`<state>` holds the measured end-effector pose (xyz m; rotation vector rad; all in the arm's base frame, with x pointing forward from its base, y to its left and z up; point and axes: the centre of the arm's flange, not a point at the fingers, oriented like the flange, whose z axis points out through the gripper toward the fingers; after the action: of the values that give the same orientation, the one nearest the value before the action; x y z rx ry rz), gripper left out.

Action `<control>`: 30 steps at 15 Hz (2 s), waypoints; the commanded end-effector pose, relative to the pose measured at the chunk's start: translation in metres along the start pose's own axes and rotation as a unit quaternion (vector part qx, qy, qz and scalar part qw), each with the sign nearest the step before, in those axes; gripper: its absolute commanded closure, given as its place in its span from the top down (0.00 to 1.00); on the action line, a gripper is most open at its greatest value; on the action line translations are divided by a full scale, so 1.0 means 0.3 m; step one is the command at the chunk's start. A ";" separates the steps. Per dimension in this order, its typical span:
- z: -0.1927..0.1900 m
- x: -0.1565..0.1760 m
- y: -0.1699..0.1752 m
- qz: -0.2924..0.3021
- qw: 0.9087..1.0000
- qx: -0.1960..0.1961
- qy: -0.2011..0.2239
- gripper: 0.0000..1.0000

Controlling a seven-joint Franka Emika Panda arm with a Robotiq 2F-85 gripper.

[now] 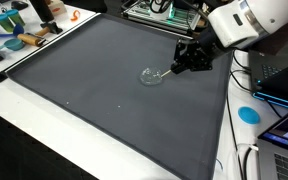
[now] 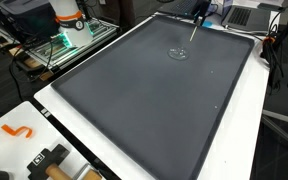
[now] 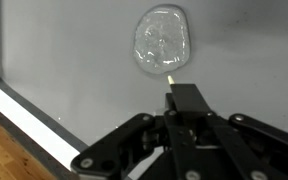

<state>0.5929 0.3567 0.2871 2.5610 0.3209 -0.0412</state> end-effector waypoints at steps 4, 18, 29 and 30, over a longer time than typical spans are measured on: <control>0.021 0.009 0.020 0.010 1.000 0.001 0.015 0.03; 0.009 0.010 0.115 0.024 0.999 0.043 0.011 0.03; 0.004 -0.048 0.292 0.023 0.992 0.128 -0.001 0.03; 0.009 -0.058 0.313 0.023 0.990 0.138 0.003 0.03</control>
<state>0.6178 0.2998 0.3308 2.7706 0.2444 -0.0593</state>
